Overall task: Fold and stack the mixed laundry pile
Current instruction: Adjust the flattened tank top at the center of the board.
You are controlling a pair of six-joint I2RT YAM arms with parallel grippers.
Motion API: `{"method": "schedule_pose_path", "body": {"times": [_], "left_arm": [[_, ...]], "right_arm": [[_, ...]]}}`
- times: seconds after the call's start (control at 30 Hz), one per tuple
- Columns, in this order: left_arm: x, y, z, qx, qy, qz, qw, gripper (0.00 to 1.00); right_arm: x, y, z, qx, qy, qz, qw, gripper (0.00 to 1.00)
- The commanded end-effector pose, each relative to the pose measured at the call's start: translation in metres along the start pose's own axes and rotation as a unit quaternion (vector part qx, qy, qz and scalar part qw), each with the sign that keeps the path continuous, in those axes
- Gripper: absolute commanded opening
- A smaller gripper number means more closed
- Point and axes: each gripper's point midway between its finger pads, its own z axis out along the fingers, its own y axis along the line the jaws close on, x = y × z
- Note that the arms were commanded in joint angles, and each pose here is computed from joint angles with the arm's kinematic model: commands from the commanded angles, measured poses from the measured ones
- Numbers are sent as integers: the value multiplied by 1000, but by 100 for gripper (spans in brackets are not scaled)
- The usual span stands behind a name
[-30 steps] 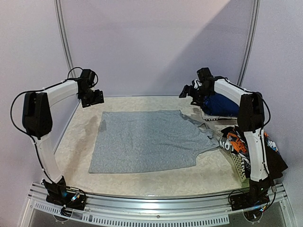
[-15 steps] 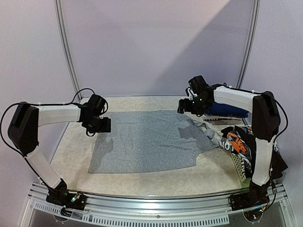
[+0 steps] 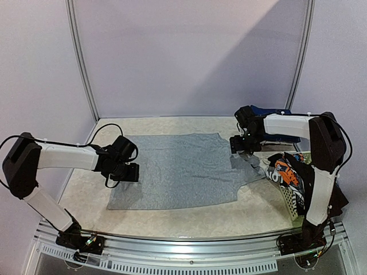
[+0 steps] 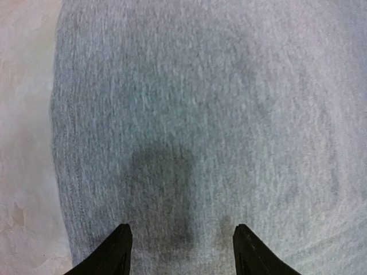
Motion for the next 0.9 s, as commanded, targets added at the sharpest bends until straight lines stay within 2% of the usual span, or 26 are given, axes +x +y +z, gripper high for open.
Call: {"method": "schedule_pose_path", "body": {"times": [0.0, 0.27, 0.37, 0.53, 0.73, 0.87], "left_arm": [[12, 19, 17, -32, 14, -7, 999, 61], [29, 63, 33, -84, 53, -32, 995, 61], [25, 77, 30, -122, 49, -45, 990, 61], [17, 83, 26, -122, 31, -79, 989, 61], [-12, 99, -15, -169, -22, -86, 982, 60], [-24, 69, -40, -129, -50, -64, 988, 60]], "right_arm": [[-21, -12, -11, 17, -24, 17, 999, 86], [-27, -36, -21, 36, -29, 42, 998, 86], [-28, -39, -24, 35, -32, 45, 998, 86], [-31, -33, -29, 17, -36, 45, 998, 86], [-21, -32, -29, 3, -35, 45, 998, 86], [-11, -35, -32, 3, -31, 43, 999, 86]]}}
